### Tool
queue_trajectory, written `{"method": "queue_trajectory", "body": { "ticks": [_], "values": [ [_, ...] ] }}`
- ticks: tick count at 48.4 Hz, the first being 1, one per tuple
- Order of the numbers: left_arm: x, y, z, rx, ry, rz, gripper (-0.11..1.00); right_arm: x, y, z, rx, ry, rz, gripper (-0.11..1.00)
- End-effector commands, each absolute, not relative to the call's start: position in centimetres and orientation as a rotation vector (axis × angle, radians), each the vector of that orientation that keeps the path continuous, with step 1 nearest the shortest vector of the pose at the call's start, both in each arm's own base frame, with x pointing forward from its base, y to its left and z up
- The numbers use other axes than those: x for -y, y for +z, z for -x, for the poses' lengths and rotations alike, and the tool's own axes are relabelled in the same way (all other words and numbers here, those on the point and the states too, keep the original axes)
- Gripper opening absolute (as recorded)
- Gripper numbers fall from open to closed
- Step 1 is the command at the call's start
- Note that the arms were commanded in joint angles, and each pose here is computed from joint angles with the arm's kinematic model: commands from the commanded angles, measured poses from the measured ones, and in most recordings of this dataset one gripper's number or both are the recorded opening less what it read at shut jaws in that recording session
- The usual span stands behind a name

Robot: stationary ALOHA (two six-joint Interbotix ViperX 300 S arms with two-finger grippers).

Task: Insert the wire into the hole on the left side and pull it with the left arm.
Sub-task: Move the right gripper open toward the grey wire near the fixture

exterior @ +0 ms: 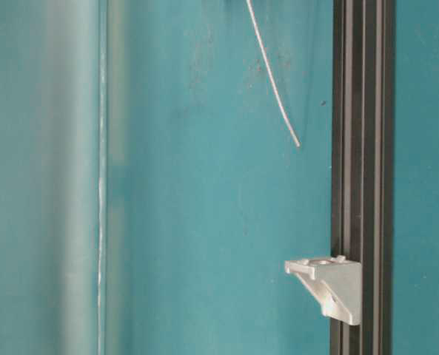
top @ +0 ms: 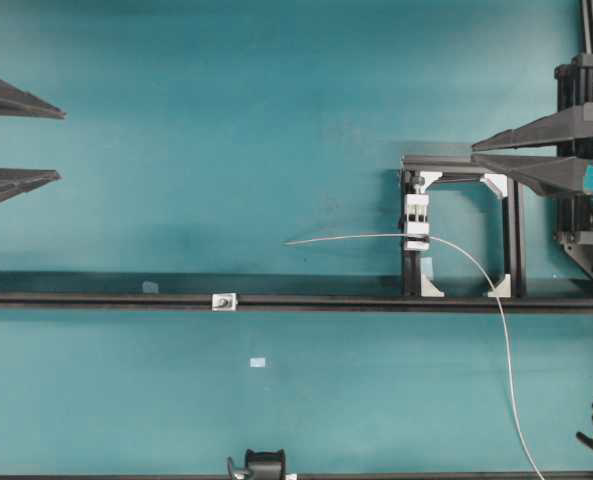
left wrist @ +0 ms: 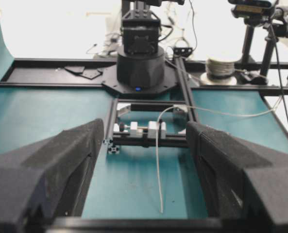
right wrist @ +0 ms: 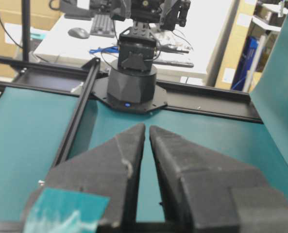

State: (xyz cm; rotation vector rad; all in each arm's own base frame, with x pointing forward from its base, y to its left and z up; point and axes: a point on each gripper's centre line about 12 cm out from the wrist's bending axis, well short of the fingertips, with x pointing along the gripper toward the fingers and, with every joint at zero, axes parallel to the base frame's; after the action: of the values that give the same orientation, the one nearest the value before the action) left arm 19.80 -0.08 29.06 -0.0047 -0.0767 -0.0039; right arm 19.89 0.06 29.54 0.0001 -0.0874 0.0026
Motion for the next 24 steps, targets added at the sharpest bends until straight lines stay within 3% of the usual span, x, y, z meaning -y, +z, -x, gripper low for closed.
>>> {"method": "queue_trajectory", "body": {
  "ticks": [1,3,8,14,19,24],
  "values": [
    [0.0,29.0,-20.0,0.072,0.005,0.034,0.24,0.0,29.3,-20.0,0.08,0.001,-0.008,0.24],
    [-0.1,28.9,-20.0,0.071,0.006,0.037,0.21,0.0,29.0,-20.0,0.072,0.001,-0.009,0.22],
    [0.0,28.8,-20.0,0.069,0.005,0.04,0.02,0.0,28.4,-19.9,0.058,0.002,-0.018,0.03],
    [0.0,28.7,-20.4,0.055,0.005,0.039,-0.09,0.0,28.2,-19.9,0.052,0.002,-0.04,-0.01],
    [-0.1,28.0,-21.2,0.015,0.007,0.037,-0.08,0.0,28.1,-20.0,0.046,0.002,-0.055,-0.01],
    [-0.1,27.2,-21.9,-0.025,0.011,0.035,0.01,0.0,27.8,-20.2,0.032,0.002,-0.066,-0.01]
  ]
}}
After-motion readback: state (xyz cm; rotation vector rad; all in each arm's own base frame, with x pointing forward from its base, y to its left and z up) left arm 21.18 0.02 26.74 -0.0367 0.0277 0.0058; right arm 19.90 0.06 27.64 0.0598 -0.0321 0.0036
